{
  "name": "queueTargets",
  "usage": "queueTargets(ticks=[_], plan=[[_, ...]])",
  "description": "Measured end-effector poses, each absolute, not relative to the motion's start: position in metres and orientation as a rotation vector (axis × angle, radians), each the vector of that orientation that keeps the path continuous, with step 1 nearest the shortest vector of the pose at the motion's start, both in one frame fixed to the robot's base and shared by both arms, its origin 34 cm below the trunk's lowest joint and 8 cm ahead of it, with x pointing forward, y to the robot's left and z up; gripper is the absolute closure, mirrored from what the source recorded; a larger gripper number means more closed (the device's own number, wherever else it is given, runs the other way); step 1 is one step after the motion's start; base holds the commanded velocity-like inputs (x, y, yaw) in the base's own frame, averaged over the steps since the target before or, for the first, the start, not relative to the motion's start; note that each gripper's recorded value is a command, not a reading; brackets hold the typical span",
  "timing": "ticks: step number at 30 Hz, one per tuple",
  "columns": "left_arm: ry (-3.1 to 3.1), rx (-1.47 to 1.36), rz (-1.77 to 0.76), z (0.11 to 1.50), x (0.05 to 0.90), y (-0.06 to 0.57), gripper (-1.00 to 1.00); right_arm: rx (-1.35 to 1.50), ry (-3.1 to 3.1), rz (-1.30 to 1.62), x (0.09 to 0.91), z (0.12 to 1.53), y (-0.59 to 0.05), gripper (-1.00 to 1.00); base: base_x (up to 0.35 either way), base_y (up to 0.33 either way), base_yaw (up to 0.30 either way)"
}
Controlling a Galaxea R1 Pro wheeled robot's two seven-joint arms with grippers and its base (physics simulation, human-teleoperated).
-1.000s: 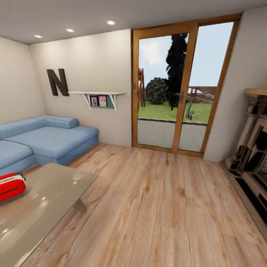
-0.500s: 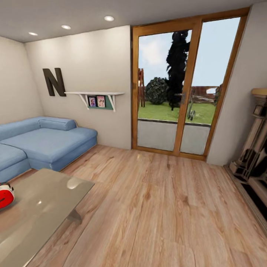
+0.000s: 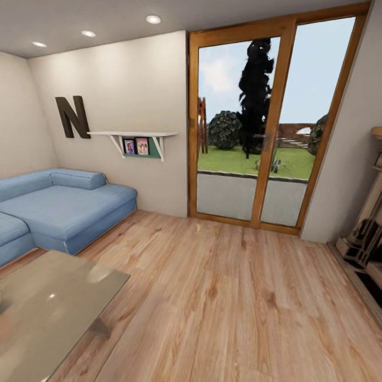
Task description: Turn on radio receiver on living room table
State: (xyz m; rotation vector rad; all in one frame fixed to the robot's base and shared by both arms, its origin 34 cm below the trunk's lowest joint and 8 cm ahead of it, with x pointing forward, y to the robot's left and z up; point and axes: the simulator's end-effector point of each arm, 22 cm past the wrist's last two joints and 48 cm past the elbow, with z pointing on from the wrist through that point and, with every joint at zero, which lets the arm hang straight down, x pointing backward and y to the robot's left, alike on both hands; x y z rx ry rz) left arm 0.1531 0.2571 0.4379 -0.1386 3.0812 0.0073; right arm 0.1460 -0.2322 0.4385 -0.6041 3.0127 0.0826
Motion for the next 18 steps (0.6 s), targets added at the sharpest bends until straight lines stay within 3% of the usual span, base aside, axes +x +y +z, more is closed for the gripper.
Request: queueTargets(ticks=[8,13,18], plan=[[3.081,-0.139,0.009,0.4379,0.1531,0.2574,-1.00,-0.603,3.014,0.086,0.1458,0.4385,-0.2319,-1.00,0.305,0.000,0.000],[3.081,-0.137,0.010,0.4379,0.1531,0.2582,-1.00,-0.603,3.013,0.087,0.1458,0.4385,-0.2319,-1.00,0.080,0.000,0.031],[3.081,-0.135,0.009,0.4379,0.1531,0.2575,-1.00,-0.600,3.011,0.085,0.1464,0.4385,-0.2320,-1.00,0.007,0.000,0.243]])
